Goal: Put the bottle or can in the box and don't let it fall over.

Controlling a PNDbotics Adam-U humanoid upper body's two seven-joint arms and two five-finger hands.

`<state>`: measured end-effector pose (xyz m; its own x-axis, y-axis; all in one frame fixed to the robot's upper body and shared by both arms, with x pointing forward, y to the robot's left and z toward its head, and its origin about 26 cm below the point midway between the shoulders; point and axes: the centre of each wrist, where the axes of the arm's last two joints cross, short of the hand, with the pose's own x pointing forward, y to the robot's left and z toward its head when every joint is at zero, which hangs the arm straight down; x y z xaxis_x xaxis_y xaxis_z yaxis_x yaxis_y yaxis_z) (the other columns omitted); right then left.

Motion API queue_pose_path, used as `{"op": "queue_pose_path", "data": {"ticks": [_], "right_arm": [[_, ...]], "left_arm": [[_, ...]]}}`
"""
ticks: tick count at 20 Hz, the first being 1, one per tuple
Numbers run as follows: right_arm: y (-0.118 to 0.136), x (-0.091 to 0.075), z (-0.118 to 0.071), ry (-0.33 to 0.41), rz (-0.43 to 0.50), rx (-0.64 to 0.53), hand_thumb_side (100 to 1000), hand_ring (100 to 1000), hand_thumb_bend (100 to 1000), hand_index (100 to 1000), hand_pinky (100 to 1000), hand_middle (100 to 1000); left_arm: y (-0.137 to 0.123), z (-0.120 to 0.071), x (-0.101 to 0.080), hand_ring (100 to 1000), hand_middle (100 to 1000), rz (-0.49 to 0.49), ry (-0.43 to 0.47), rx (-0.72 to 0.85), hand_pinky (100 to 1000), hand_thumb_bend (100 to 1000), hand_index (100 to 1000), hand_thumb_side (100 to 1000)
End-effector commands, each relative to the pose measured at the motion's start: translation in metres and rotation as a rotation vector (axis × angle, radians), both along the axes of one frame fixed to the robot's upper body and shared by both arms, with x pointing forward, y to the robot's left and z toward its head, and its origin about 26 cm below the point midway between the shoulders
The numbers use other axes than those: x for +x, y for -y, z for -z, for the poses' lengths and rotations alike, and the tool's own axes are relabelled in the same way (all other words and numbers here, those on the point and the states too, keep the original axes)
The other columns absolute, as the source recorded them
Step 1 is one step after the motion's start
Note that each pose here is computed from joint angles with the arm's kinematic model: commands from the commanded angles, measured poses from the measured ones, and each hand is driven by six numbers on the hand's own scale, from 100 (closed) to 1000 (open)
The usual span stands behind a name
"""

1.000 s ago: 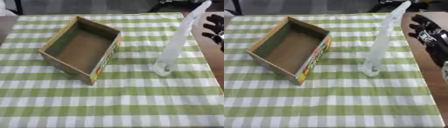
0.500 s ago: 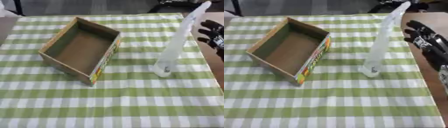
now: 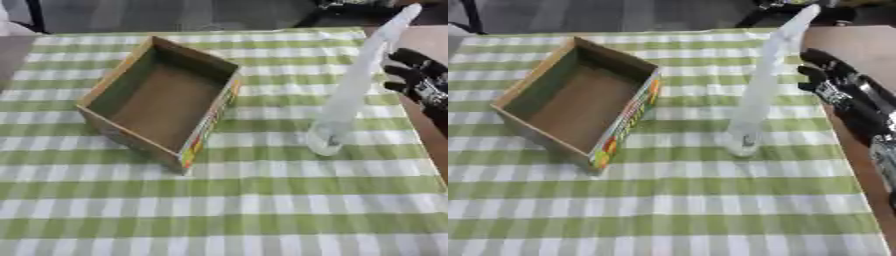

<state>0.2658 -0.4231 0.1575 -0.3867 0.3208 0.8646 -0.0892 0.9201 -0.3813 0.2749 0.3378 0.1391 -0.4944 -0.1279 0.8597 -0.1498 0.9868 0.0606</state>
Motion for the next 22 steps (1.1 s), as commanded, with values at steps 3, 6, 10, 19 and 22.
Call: {"op": "queue_pose_path", "data": {"ticks": [3, 6, 10, 19, 22], "right_arm": [[-0.003, 0.001, -0.011, 0.019, -0.023, -0.035, 609, 1000, 100, 1000, 929, 1000], [-0.005, 0.002, -0.011, 0.018, -0.035, -0.038, 610, 1000, 100, 1000, 929, 1000], [-0.008, 0.003, -0.012, 0.017, -0.051, -0.04, 610, 1000, 100, 1000, 929, 1000], [-0.013, 0.007, -0.015, 0.023, -0.106, -0.035, 609, 1000, 100, 1000, 929, 1000], [-0.015, 0.008, -0.017, 0.025, -0.12, -0.034, 610, 1000, 100, 1000, 929, 1000]], "left_arm": [[-0.002, -0.009, -0.001, 759, 919, 0.006, 0.022, 0.034, 890, 120, 849, 836], [-0.002, -0.009, -0.001, 759, 919, 0.007, 0.022, 0.035, 891, 120, 849, 836], [-0.002, -0.008, -0.002, 759, 920, 0.009, 0.02, 0.035, 891, 120, 848, 837], [-0.001, -0.007, -0.001, 759, 921, 0.013, 0.017, 0.034, 895, 120, 849, 839], [-0.001, -0.007, -0.001, 759, 921, 0.015, 0.017, 0.034, 894, 120, 849, 839]]}}
